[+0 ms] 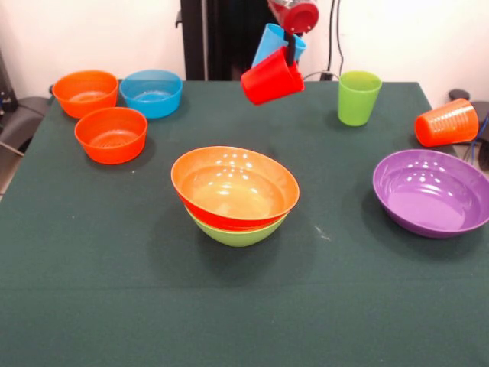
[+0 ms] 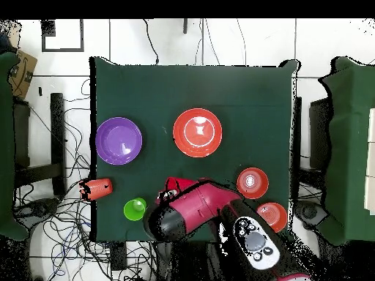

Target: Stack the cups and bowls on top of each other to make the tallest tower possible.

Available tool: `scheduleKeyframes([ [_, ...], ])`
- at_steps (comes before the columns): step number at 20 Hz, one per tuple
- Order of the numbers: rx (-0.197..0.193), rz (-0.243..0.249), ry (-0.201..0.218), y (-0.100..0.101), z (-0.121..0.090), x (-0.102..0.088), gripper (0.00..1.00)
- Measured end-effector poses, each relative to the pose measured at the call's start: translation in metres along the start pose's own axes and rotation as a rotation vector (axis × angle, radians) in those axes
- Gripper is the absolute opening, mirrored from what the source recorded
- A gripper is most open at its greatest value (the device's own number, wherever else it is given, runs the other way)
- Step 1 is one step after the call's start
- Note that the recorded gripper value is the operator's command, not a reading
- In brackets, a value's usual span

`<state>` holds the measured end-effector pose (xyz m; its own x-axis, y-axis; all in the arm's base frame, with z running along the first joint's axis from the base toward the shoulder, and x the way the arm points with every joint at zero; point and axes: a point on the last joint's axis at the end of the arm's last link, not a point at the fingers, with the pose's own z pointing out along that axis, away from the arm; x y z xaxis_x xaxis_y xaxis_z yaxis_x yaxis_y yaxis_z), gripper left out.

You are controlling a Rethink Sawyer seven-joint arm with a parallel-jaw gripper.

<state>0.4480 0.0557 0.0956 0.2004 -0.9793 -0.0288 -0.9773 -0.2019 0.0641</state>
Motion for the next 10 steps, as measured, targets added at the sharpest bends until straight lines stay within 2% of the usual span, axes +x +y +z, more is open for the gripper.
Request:
scheduleKeyframes([
  [3, 0.016, 0.045, -0.011, -0.008, -0.010, 0.006, 0.00],
  [7, 0.033, 0.154, -0.036, -0.025, -0.036, 0.018, 0.00],
  [10, 0.034, 0.205, -0.053, -0.032, -0.050, 0.023, 0.00],
])
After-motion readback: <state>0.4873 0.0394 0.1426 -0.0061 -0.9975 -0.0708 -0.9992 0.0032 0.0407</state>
